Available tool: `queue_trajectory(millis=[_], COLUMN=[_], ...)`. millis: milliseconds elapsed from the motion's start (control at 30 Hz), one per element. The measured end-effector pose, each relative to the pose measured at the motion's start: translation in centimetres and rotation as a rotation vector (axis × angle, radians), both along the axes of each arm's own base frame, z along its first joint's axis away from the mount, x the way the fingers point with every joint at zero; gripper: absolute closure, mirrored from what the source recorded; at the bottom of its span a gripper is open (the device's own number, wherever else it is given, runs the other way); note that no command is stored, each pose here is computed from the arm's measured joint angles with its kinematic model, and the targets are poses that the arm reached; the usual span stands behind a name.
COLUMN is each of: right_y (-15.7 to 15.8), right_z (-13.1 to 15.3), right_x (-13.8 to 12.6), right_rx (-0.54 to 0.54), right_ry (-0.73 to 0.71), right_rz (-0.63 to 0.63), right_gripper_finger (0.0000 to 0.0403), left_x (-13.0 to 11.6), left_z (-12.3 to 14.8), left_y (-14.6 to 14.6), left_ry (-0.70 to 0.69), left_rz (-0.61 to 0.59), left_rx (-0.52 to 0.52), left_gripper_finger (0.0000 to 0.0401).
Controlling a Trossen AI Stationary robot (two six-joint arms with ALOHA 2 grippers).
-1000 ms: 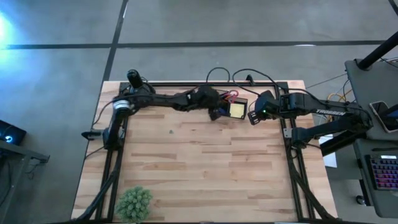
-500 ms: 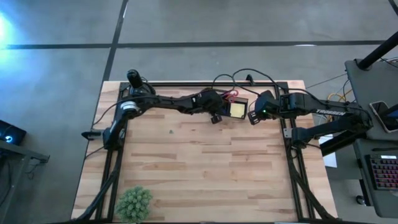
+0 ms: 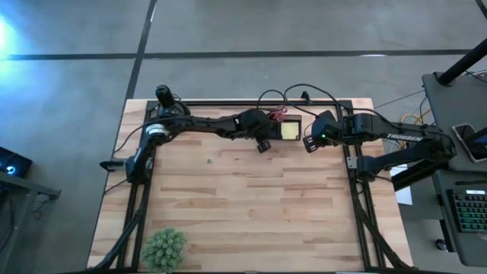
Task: Pick and place office supplies into organizer
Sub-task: Put the blue binder clip into the desk organizer
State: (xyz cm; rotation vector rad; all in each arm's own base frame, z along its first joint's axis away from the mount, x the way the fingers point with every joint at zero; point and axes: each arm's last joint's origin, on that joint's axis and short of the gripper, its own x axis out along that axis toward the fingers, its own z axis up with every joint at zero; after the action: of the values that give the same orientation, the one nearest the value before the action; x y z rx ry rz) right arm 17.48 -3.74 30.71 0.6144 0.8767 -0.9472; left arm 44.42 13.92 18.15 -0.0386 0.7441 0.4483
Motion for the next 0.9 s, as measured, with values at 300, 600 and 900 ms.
queue_trajectory(millis=[300,600,900], right_y=[0.0,0.0,0.0], right_z=[0.0,0.0,0.0], right_x=[0.0,0.0,0.0], right_rx=[0.0,0.0,0.0], right_ry=[0.0,0.0,0.001], right_rz=[0.0,0.0,0.0], right_gripper_finger=[0.028,0.028,0.028], left_x=[-0.7,-6.0,-16.8], left_z=[4.5,6.6,2.7], left_y=[-1.5,-4.0,-7.5], left_ry=[-0.104,0.225,0.59], left_rz=[-0.066,-0.106,-0.352], left_rx=[-0.003,-0.073,-0.075], left_gripper_finger=[0.0278,0.0278,0.0278])
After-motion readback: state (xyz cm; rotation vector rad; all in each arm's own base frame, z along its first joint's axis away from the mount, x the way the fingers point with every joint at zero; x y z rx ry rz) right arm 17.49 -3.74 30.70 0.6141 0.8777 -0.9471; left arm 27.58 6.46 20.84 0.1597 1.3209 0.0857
